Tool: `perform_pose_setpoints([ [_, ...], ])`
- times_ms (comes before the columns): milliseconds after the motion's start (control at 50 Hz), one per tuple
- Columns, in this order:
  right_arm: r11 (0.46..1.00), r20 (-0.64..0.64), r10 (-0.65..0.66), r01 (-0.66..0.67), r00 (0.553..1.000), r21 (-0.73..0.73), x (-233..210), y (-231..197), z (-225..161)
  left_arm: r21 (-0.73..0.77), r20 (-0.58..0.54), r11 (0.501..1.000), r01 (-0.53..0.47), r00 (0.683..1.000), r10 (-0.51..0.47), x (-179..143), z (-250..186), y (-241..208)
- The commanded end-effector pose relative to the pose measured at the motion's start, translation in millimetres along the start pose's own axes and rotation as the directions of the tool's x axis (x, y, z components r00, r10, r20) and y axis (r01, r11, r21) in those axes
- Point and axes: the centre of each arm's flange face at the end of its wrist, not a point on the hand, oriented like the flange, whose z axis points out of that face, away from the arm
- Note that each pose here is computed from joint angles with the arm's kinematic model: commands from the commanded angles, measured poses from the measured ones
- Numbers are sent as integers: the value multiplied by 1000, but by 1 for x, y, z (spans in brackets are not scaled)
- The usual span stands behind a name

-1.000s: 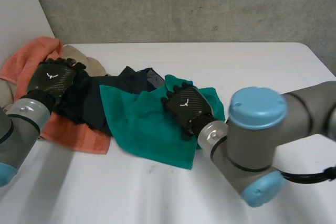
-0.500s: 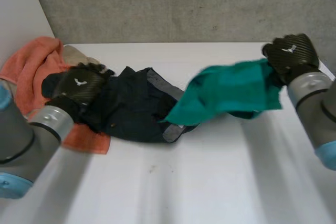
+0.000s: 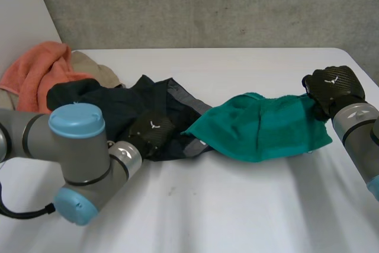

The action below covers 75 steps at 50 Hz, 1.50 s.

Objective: Fold the laundry.

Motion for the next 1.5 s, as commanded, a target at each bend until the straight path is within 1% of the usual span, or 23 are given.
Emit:
perform_pose_setpoints([
  [20,1000,-3,-1,1,1000,-2,1,1,0,23,484,1000,7,875,-18,-102,17,-20],
  [80,1000,-3,-1,1,1000,1,1,-1,0,81,676,997,3,735,-57,-157,7,-36],
  [100,1000,-3,-3,3,1000,1,1,-1,0,120,754,993,-19,652,-79,-195,-4,-44],
  [140,1000,2,-4,4,1000,4,-1,-1,-1,145,807,988,-48,584,-90,-230,-13,-47],
  [160,1000,5,-4,4,1000,3,-2,-1,-1,153,844,986,-73,528,-92,-261,-23,-46],
  [240,1000,11,-5,4,1000,4,-4,-1,-2,154,886,980,-123,457,-82,-310,-37,-44],
  [340,1000,19,-5,5,1000,-1,-6,0,-3,135,900,983,-123,431,-69,-329,-36,-30],
  [520,1000,23,-5,5,1000,-6,-7,2,-4,4,874,996,-92,484,41,-307,-22,1],
  [580,1000,23,-5,5,1000,-5,-7,2,-4,-24,842,996,-87,535,67,-283,-16,3],
  [620,1000,22,-4,4,1000,-6,-6,2,-4,-1,823,995,-101,564,58,-264,-18,-12],
  [760,1000,20,-6,6,1000,1,-5,-2,-6,89,789,984,-157,614,27,-223,-50,-64],
  [840,1000,11,-6,6,1000,23,-2,-10,-11,187,714,961,-204,701,10,-181,-69,-99],
  [860,1000,11,-6,6,1000,29,-1,-12,-12,215,671,955,-206,742,9,-161,-75,-106],
  [920,999,26,-7,5,1000,52,-2,-17,-16,247,596,949,-193,803,8,-130,-80,-111],
  [940,998,34,-7,5,999,63,-4,-20,-18,263,536,950,-168,844,1,-109,-81,-111],
  [1000,995,47,-11,6,999,101,-8,-31,-26,286,431,952,-111,902,-24,-73,-82,-110],
  [1020,994,52,-12,6,999,108,-9,-34,-28,282,351,958,-58,935,-47,-49,-77,-103],
  [1100,993,96,-13,2,995,120,-20,-41,-40,238,166,969,69,980,-110,10,-63,-83],
  [1180,993,150,11,-28,989,117,-33,-46,-51,228,61,963,140,986,-158,44,-63,-77],
  [1280,986,227,97,-125,969,111,-53,-51,-61,281,54,946,162,981,-184,50,-71,-90],
  [1380,980,407,160,-193,899,41,-112,-42,-70,330,211,930,162,948,-240,23,-85,-107],
  [1460,983,467,170,-181,868,-20,-142,-36,-62,279,405,944,174,871,-280,-8,-87,-95],
  [1500,985,475,170,-170,863,-44,-142,-36,-62,276,435,945,178,853,-288,-15,-88,-95],
])
